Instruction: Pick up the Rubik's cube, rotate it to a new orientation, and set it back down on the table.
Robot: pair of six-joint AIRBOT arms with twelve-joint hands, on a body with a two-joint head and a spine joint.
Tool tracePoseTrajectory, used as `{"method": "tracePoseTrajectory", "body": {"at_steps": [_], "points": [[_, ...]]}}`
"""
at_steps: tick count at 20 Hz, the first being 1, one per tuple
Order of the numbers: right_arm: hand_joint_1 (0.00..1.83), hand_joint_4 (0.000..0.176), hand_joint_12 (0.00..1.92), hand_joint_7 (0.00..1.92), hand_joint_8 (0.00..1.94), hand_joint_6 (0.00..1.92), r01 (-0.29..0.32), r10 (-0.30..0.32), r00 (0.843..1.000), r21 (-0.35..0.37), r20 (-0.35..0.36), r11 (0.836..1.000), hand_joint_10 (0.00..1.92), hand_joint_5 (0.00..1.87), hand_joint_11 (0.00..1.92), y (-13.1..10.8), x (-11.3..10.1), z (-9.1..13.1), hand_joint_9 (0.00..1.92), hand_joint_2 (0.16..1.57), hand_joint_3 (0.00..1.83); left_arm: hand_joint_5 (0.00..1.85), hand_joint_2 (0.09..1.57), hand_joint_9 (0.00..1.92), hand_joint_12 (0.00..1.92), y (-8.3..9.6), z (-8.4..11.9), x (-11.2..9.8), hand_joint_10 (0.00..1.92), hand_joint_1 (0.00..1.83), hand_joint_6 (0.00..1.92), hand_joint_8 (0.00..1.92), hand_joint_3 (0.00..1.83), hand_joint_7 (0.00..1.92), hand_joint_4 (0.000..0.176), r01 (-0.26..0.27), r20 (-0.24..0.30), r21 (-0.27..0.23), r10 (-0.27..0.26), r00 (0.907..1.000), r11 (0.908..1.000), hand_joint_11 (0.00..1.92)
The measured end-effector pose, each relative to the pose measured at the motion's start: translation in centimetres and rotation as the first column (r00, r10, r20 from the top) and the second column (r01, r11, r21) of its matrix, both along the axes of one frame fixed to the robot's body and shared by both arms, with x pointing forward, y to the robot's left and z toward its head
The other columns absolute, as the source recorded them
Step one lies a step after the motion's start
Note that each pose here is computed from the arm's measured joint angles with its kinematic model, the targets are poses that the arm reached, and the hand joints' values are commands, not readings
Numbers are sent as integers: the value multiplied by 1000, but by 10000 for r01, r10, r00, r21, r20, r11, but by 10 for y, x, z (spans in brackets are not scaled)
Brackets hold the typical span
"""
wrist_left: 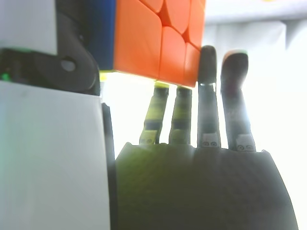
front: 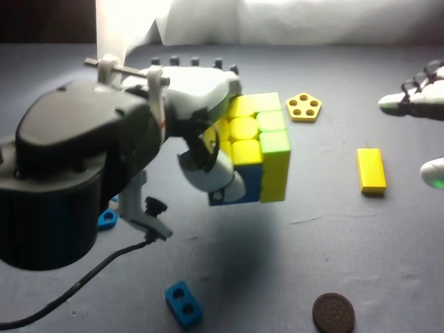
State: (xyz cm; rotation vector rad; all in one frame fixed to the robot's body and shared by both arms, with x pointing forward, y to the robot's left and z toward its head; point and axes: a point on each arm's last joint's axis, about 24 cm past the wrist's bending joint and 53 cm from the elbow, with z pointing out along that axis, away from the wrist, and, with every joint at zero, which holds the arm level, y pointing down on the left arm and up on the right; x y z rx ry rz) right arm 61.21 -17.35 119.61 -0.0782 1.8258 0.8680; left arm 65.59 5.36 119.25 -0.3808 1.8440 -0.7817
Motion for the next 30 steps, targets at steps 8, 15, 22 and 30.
{"method": "tracePoseTrajectory", "body": {"at_steps": [8,15,22,30], "points": [[0,0,0,3,1,0,-54,54,10000,-138,49,9999,0,0,0,1,0,-1,0,1241,0,594,1378,353,1921,13,-34,-2,1853,1066,1549,1851,0,481,0,50,-10,-185,-50,10000,9998,265],[0,0,0,18,6,0,-92,93,9999,-164,55,9998,0,0,0,2,-1,-2,0,1239,0,582,1373,321,1921,20,-45,1,1842,1077,1505,1865,0,507,0,91,167,-128,-89,9998,9999,221],[0,0,0,19,3,0,-150,151,9999,-216,80,9997,0,0,0,3,-1,-2,0,1239,0,580,1344,365,1921,22,-49,1,1758,1089,1484,1757,1,582,0,76,273,-175,-71,9996,9998,260],[0,0,0,31,8,0,-158,160,9998,-234,82,9996,0,0,0,3,-1,-3,0,1243,0,202,1125,240,1231,23,-51,0,478,691,309,168,0,317,0,75,344,-35,-74,9994,10000,0]]}}
